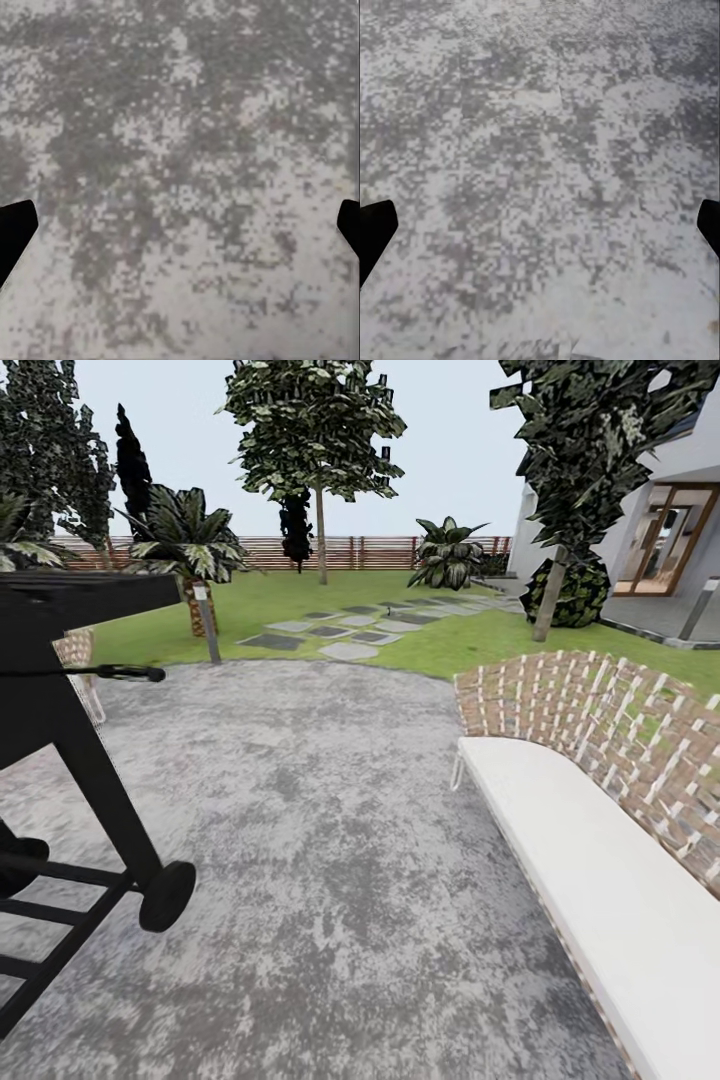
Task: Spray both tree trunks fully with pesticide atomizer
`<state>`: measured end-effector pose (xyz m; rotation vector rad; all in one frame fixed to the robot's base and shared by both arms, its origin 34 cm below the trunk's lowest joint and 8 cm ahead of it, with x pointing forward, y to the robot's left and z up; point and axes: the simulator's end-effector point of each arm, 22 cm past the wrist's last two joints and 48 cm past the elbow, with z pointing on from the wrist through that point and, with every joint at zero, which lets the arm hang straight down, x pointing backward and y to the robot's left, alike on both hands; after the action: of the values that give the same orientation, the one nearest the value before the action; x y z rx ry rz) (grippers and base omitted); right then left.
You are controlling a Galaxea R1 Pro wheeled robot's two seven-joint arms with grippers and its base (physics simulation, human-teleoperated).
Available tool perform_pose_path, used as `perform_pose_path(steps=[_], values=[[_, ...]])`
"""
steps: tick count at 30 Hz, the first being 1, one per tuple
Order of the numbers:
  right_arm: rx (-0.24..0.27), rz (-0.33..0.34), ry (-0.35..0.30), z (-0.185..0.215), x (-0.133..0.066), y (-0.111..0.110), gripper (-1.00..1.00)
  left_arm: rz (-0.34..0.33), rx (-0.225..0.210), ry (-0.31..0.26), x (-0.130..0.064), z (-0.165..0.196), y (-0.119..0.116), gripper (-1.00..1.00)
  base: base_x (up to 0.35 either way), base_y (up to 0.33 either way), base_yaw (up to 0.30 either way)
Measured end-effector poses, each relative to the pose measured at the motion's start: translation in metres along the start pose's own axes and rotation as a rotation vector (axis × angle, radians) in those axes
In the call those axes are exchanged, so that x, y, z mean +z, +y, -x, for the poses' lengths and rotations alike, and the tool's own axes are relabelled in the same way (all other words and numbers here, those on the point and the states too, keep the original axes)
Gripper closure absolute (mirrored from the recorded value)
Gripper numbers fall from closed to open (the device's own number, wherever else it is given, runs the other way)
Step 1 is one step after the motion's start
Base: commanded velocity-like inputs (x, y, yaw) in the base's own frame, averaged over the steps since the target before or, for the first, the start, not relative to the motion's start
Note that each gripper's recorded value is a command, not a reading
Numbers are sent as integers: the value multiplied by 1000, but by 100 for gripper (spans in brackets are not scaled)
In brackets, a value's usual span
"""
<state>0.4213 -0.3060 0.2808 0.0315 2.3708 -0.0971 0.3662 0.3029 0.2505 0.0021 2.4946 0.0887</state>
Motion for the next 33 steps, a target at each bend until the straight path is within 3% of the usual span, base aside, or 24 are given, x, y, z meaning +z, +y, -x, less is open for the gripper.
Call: perform_pose_path(steps=[12,33], values=[[0,0,0,0,0,0,-100,0,0,0,0,0,0,-100,336,-110,0],[0,0,0,0,0,0,-100,-1,-1,0,0,0,-1,-100,340,-4,0]])
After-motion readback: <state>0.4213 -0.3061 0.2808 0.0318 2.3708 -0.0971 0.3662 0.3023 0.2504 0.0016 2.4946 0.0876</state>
